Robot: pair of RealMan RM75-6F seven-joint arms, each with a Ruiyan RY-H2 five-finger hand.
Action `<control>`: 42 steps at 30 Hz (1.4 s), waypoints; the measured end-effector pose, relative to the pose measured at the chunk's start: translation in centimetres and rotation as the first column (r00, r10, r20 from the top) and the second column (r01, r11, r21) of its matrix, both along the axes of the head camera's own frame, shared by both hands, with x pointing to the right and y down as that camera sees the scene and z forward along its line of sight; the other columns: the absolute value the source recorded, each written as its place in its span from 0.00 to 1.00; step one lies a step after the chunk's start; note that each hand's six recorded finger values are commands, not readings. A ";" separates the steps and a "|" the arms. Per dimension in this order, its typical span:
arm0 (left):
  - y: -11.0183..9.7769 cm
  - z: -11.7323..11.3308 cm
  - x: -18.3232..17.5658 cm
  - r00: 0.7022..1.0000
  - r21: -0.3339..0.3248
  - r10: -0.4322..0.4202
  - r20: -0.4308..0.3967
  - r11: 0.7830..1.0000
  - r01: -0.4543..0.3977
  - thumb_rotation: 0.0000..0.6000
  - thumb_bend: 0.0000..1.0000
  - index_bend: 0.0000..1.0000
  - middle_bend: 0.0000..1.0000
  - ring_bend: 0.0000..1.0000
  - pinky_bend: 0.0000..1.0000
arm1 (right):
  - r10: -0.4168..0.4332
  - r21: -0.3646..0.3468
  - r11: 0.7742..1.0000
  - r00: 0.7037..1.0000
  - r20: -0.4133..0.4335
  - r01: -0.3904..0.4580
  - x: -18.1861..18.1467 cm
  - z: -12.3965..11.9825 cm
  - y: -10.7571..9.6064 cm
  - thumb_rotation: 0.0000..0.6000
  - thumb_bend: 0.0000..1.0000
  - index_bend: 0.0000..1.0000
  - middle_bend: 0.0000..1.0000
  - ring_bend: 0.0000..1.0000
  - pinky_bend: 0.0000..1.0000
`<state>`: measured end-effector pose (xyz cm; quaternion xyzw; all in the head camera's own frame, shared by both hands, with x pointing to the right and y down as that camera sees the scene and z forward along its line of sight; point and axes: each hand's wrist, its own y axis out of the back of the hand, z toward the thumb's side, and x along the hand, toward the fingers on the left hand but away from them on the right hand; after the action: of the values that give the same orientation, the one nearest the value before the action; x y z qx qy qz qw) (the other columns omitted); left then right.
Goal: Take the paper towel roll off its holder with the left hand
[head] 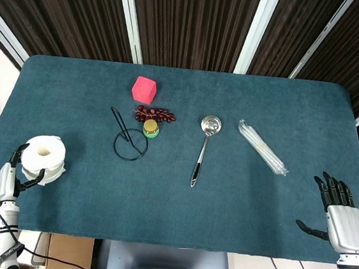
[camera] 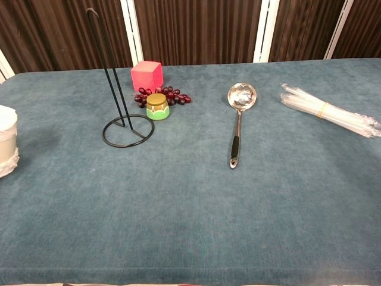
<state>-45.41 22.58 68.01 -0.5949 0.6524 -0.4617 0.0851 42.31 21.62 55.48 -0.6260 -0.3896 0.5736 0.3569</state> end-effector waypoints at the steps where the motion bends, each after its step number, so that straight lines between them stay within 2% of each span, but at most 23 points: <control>1: 0.2 0.1 0.1 1.000 -0.014 0.000 -0.011 1.000 0.000 1.00 0.42 0.03 0.08 0.11 0.42 | 0.000 0.000 1.000 1.000 0.000 0.000 0.0 0.0 0.0 1.00 0.15 0.00 0.00 0.00 0.07; 4: 0.6 0.4 0.1 1.000 -0.054 0.004 -0.030 0.999 -0.006 1.00 0.42 0.00 0.00 0.02 0.25 | -0.001 -0.003 1.000 1.000 -0.001 0.001 0.0 0.1 0.0 1.00 0.15 0.00 0.00 0.00 0.07; 8: 0.8 0.4 -0.1 1.000 -0.088 0.030 0.004 0.996 -0.030 1.00 0.40 0.00 0.00 0.00 0.18 | -0.002 -0.006 1.000 1.000 -0.003 0.002 0.0 0.1 0.1 1.00 0.15 0.00 0.00 0.00 0.07; 16: 0.9 -0.6 -0.5 0.983 -0.136 0.110 0.145 0.987 -0.090 1.00 0.40 0.00 0.00 0.00 0.13 | -0.003 -0.006 1.000 1.000 -0.003 0.003 0.0 0.1 0.1 1.00 0.15 0.00 0.00 0.00 0.07; 22: 0.9 -2.3 -0.5 0.972 -0.155 0.128 0.196 0.983 -0.098 1.00 0.39 0.00 0.00 0.00 0.13 | -0.006 -0.009 1.000 1.000 -0.004 0.006 -0.1 0.2 0.1 1.00 0.15 0.00 0.00 0.00 0.07; 30: 0.1 -4.5 -1.1 0.953 -0.114 0.141 0.269 0.987 -0.114 1.00 0.39 0.00 0.00 0.00 0.12 | -0.003 -0.015 1.000 1.000 -0.006 0.003 0.0 0.3 0.1 1.00 0.15 0.00 0.00 0.00 0.07; 33: -0.5 -5.3 -1.0 0.926 -0.091 0.194 0.325 0.981 -0.174 1.00 0.39 0.00 0.00 0.00 0.10 | -0.001 -0.013 1.000 1.000 -0.004 0.001 0.0 0.2 0.0 1.00 0.15 0.00 0.00 0.00 0.07; 35: -1.0 -6.0 -0.9 0.888 -0.079 0.249 0.386 0.968 -0.237 1.00 0.38 0.01 0.00 0.00 0.10 | -0.001 -0.012 1.000 1.000 -0.005 0.001 0.0 0.2 0.0 1.00 0.15 0.00 0.00 0.00 0.07; 36: -1.1 -6.3 -0.9 0.866 -0.080 0.276 0.417 0.960 -0.267 1.00 0.38 0.03 0.00 0.00 0.09 | -0.001 -0.013 1.000 1.000 -0.006 0.001 0.1 0.2 0.0 1.00 0.15 0.00 0.00 0.00 0.07; 38: -1.6 -7.1 -0.9 0.791 -0.095 0.347 0.504 0.932 -0.349 1.00 0.38 0.05 0.00 0.00 0.09 | 0.000 -0.015 1.000 1.000 -0.008 0.000 0.1 0.2 0.0 1.00 0.15 0.00 0.00 0.00 0.07; 39: -1.7 -7.2 -1.0 0.771 -0.101 0.361 0.524 0.925 -0.365 1.00 0.38 0.06 0.00 0.00 0.09 | 0.000 -0.015 1.000 1.000 -0.008 0.000 0.1 0.2 0.0 1.00 0.15 0.00 0.00 0.00 0.07; 40: -1.9 -7.6 -1.2 0.733 -0.112 0.384 0.562 0.913 -0.392 1.00 0.38 0.07 0.00 0.00 0.09 | 0.000 -0.015 1.000 1.000 -0.009 0.000 0.1 0.2 0.0 1.00 0.15 0.00 0.00 0.00 0.07; 42: -2.1 -8.0 -1.5 0.691 -0.123 0.403 0.600 0.900 -0.418 1.00 0.38 0.08 0.00 0.00 0.08 | 0.000 -0.016 1.000 1.000 -0.010 0.000 0.1 0.2 0.0 1.00 0.15 0.00 0.00 0.00 0.07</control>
<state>-46.91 20.43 59.98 -0.5423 0.4448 -0.5905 0.3992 42.44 21.62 55.63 -0.6257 -0.3832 0.5799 0.3540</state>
